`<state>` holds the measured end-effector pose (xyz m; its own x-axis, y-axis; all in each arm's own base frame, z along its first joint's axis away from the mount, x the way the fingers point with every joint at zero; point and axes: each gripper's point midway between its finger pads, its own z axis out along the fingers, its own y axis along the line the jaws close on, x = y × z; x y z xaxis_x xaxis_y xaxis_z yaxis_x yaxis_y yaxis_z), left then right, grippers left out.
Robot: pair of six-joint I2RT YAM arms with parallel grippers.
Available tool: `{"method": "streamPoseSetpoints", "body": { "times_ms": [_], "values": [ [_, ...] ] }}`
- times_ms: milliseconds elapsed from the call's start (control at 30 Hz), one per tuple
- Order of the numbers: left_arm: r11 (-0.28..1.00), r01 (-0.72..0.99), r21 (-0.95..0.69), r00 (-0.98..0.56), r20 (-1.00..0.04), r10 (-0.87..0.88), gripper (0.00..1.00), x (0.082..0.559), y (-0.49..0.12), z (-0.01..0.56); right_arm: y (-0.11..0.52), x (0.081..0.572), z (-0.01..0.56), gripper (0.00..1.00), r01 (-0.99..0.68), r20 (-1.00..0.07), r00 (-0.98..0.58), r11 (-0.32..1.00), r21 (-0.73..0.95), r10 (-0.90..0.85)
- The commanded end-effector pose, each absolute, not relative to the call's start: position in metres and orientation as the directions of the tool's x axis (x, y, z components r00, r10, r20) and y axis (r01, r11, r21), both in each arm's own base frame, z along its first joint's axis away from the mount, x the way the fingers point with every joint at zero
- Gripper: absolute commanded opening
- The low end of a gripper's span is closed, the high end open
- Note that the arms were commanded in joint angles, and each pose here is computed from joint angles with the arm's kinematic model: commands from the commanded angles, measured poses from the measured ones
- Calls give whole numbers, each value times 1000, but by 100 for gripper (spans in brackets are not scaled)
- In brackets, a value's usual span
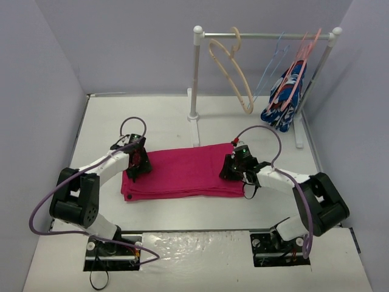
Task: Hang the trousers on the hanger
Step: Fold the trousers at the center of the board.
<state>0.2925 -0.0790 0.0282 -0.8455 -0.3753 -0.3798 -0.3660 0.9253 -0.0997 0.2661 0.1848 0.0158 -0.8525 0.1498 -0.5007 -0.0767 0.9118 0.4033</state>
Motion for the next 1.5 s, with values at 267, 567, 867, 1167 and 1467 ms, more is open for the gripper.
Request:
{"method": "streamPoseSetpoints", "body": {
  "times_ms": [267, 567, 867, 1167, 1467],
  "values": [
    [867, -470, -164, -703, -526, -480, 49, 349, -30, 84, 245, 324, 43, 16, -251, -583, -808, 847, 468, 83],
    [929, -295, -225, -708, -602, -370, 50, 323, -68, 129, 214, 283, 79, 21, -249, -620, -774, 840, 483, 127],
    [890, -416, -188, -751, -481, -453, 50, 293, -63, 62, 161, 228, 1, 21, 26, -421, -883, 918, 396, 206],
    [879, -445, -172, -740, -481, -470, 51, 287, -54, 59, 141, 243, 37, 22, 12, -538, -826, 959, 282, 169],
    [959, -228, -169, -649, -708, -279, 69, 303, -50, 196, 158, 278, 234, 61, -199, -872, -487, 964, 178, 61]
  ]
}}
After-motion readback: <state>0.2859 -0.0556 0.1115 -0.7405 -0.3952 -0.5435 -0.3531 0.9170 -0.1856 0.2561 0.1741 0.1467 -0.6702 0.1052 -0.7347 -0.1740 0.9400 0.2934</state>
